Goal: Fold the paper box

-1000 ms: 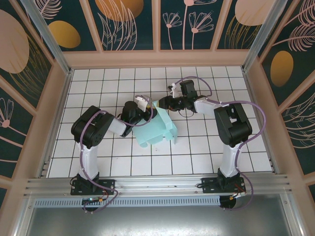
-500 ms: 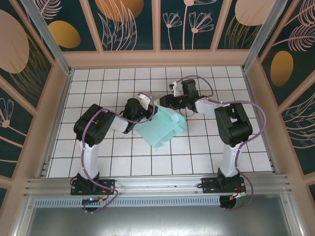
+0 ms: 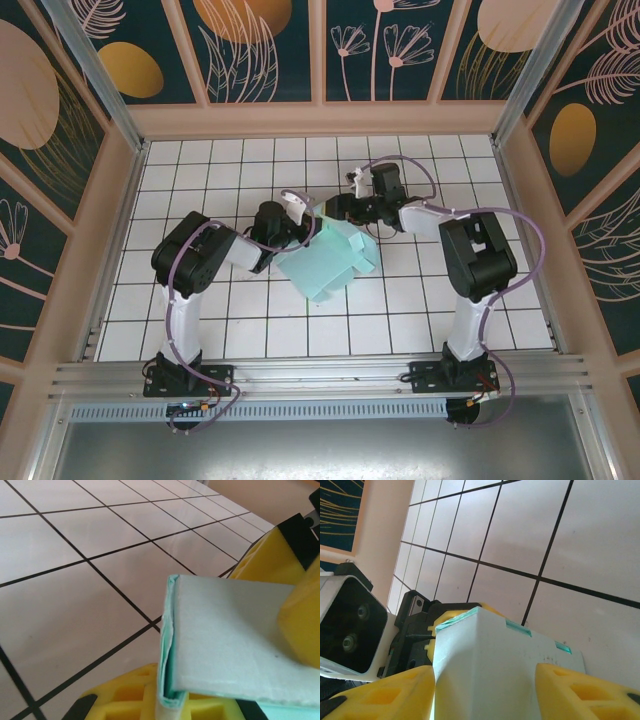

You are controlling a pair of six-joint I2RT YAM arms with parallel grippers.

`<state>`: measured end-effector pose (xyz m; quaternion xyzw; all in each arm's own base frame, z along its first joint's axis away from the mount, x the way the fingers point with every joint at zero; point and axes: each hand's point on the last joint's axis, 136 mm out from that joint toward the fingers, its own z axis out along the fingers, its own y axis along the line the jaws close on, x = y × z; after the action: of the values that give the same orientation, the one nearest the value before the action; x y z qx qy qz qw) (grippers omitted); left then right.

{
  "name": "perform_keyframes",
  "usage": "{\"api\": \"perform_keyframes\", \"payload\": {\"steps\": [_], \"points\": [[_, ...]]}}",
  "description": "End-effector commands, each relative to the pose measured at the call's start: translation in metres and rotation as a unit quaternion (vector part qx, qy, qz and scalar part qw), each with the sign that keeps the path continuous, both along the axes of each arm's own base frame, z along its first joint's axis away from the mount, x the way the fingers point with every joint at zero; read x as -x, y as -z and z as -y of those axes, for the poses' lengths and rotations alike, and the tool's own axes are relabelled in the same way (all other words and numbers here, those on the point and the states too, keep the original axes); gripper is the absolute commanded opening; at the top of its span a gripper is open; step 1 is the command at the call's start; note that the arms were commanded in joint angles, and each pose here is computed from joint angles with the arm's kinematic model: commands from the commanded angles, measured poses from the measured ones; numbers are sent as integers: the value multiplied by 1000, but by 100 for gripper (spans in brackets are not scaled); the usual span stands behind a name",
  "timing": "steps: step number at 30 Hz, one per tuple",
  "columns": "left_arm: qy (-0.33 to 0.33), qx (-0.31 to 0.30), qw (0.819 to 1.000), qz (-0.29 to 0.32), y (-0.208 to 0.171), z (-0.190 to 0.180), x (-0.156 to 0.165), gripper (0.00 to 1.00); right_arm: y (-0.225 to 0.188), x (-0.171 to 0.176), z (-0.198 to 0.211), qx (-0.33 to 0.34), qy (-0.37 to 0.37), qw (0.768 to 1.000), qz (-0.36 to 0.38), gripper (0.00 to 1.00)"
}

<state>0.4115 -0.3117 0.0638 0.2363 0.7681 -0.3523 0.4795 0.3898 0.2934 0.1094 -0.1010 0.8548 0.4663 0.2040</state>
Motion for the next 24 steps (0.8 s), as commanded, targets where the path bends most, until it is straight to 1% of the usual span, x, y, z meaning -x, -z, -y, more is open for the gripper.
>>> {"api": "perform_keyframes", "payload": {"steps": [1, 3, 6, 9, 12, 14, 16, 19, 21, 24], "points": [[-9, 43, 999, 10, -20, 2, -5, 0, -23, -4, 18, 1, 36, 999, 33, 60], [-17, 57, 998, 5, -24, -2, -8, 0, -36, -7, 31, -2, 62, 997, 52, 63], [-40, 89, 995, -11, -30, -12, -13, 0, -56, -12, 55, -5, 117, 990, 77, 63], [-73, 96, 993, -7, -35, -24, -18, 0, -80, -12, 78, -11, 162, 981, 106, 63], [-87, 135, 987, -20, -46, -33, -22, 0, -103, -10, 106, -27, 220, 966, 136, 63], [-102, 166, 980, -31, -53, -41, -25, 0, -117, -4, 129, -52, 258, 953, 151, 63], [-128, 190, 973, -38, -58, -53, -32, 0, -118, -1, 149, -53, 291, 943, 155, 63], [-151, 227, 961, -42, -71, -68, -37, 0, -108, 5, 172, -39, 335, 929, 152, 62], [-159, 251, 953, -53, -76, -74, -40, 0, -102, 12, 180, -53, 346, 925, 146, 62], [-161, 289, 942, -61, -86, -79, -40, 0, -99, 19, 177, -84, 333, 929, 141, 61]]}}
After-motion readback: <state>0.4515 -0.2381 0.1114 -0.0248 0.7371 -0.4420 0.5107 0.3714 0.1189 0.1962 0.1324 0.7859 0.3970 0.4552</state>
